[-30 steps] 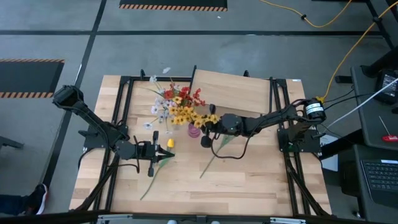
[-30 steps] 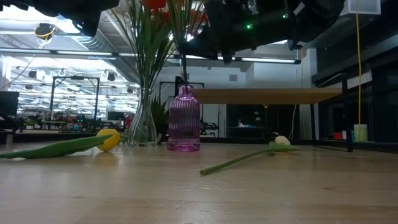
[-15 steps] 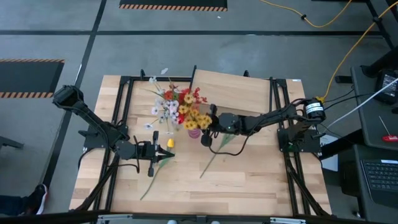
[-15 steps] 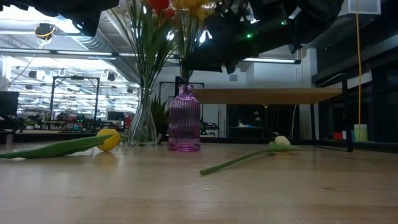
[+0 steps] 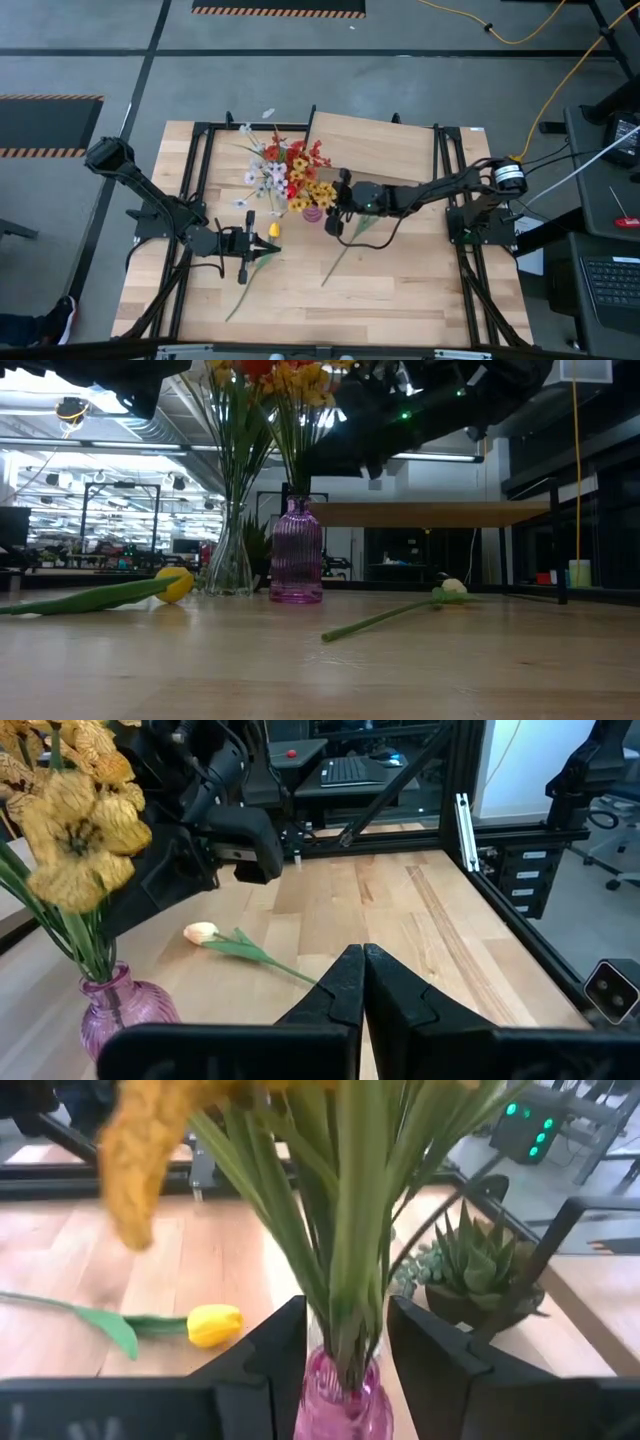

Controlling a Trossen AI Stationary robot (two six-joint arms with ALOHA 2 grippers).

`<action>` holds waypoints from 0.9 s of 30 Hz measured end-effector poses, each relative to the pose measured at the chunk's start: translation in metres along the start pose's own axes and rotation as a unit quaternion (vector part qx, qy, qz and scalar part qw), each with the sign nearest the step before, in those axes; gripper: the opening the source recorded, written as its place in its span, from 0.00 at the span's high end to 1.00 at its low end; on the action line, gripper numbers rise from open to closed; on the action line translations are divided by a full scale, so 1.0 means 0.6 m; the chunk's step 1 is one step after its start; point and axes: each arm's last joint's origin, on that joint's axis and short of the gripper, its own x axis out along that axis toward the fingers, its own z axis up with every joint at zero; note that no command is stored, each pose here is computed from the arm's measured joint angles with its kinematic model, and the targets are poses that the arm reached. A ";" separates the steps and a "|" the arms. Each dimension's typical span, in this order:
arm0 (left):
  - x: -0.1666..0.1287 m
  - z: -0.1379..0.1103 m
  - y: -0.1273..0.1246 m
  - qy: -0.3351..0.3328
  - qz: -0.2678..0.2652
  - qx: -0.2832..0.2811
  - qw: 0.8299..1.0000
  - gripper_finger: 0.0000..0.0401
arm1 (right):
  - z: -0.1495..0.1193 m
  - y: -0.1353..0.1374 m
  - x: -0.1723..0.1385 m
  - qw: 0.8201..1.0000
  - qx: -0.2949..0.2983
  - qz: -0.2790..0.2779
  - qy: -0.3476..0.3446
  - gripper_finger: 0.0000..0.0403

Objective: Pick and place flowers into a vace then onto a shelf
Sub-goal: Put the yellow flowers into the violet vase, then put the yellow flower into the violet vase

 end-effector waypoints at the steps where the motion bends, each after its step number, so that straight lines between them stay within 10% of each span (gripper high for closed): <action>1: 0.000 0.000 0.000 0.000 0.000 -0.001 1.000 0.99 | 0.001 0.000 -0.002 1.000 -0.001 0.000 0.003 0.64; 27: -0.002 -0.015 0.000 0.040 0.001 -0.071 0.997 0.99 | 0.051 0.013 -0.143 0.990 -0.055 0.044 0.121 0.67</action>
